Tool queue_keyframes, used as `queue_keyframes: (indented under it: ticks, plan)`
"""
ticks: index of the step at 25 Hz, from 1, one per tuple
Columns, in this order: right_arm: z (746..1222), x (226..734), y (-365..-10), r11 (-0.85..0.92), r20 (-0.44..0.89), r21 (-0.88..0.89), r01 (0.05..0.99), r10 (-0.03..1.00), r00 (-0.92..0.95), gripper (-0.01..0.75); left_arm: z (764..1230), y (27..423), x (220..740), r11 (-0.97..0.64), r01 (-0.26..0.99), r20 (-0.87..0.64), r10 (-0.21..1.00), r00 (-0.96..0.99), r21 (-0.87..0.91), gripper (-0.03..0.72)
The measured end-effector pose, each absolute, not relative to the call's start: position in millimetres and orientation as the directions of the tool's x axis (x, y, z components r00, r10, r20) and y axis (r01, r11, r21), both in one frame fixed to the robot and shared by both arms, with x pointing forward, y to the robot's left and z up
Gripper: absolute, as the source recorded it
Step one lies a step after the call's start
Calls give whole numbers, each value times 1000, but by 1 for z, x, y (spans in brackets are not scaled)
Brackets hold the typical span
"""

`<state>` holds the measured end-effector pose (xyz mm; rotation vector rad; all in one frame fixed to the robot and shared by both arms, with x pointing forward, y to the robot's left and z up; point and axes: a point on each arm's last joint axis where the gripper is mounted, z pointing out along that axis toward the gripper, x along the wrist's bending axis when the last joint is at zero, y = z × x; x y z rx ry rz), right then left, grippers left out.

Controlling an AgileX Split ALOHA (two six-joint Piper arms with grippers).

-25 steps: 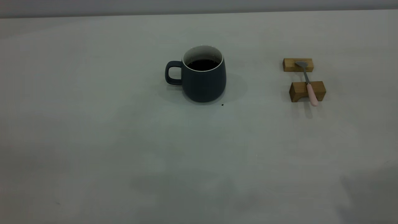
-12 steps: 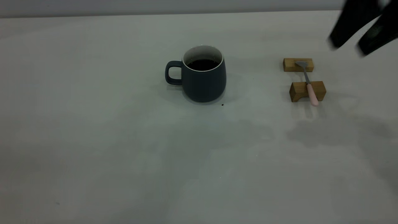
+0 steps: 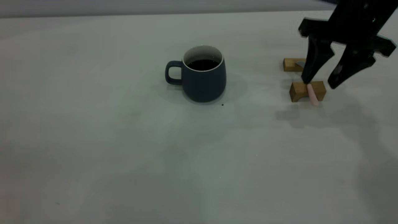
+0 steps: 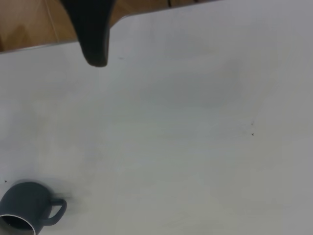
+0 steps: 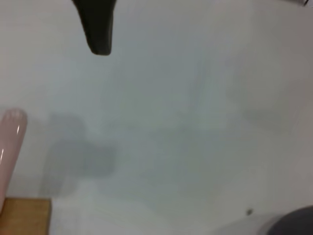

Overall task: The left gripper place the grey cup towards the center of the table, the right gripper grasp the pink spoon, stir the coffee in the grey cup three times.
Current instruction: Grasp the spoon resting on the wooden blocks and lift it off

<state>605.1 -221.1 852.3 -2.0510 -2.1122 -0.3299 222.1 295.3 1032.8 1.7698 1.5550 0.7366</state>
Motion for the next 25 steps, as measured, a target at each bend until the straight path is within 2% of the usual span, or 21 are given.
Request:
queue_keyframes:
  ticks: [10, 25]
  plan:
    - [820, 623, -222, 22, 243, 59, 998, 969, -36, 527, 1033, 295, 222, -75, 619, -12, 991, 134, 782, 519]
    - [781, 623, -227, 36, 189, 56, 998, 981, -46, 527, 1033, 295, 222, -75, 619, -11, 991, 135, 782, 519]
